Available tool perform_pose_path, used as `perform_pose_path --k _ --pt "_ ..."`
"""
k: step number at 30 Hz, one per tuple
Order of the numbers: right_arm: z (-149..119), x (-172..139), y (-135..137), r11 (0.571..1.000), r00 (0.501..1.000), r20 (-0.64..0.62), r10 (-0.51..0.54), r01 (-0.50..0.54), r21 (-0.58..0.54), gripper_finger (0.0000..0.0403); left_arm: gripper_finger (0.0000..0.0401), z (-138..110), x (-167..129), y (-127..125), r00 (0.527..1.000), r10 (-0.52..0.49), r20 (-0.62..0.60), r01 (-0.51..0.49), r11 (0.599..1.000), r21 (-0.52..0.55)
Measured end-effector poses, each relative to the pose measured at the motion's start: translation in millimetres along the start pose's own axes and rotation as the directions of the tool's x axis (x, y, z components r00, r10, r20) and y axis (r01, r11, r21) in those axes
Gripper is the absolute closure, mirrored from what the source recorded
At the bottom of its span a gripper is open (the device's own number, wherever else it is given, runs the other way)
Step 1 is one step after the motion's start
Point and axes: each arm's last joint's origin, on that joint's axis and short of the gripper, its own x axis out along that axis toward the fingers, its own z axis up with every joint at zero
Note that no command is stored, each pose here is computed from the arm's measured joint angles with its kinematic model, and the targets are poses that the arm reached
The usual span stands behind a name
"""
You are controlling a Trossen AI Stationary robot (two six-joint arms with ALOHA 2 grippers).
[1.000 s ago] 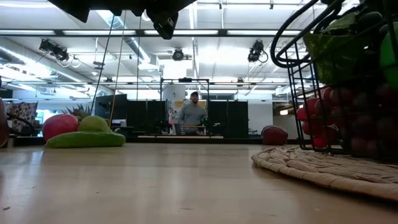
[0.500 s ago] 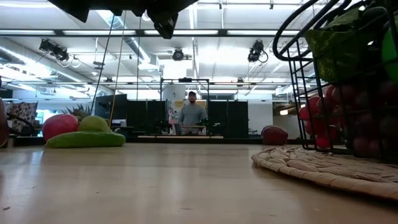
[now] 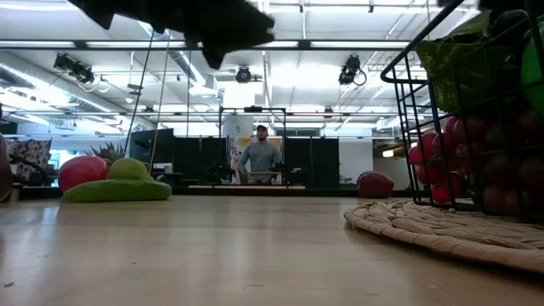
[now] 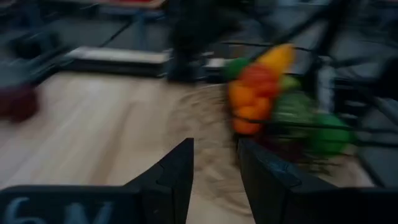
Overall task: Build produce basket
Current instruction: Put the bottom dark red apple into the black wire basket
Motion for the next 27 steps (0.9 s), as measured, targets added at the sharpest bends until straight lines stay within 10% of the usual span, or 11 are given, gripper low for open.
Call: perform_pose_path --k 9,21,27 --pt "32.1 8.3 38.4 0.964 0.894 0.361 0.265 -0.234 -0.129 0.0394 0.0273 10.1 -46.7 10.1 0.967 0.215 -0.136 -0.211 0.976 0.049" --pt "56.3 21.2 36.6 0.917 0.854 0.452 0.256 -0.067 -0.393 0.038 0.0308 3.1 -91.9 -20.5 0.957 0.145 -0.251 -0.197 0.96 -0.197" --pt "66.9 10.4 30.0 0.891 0.816 0.515 0.262 0.001 -0.455 0.0384 0.0332 -10.9 -115.1 -41.0 0.927 0.042 -0.372 -0.217 0.869 -0.444"
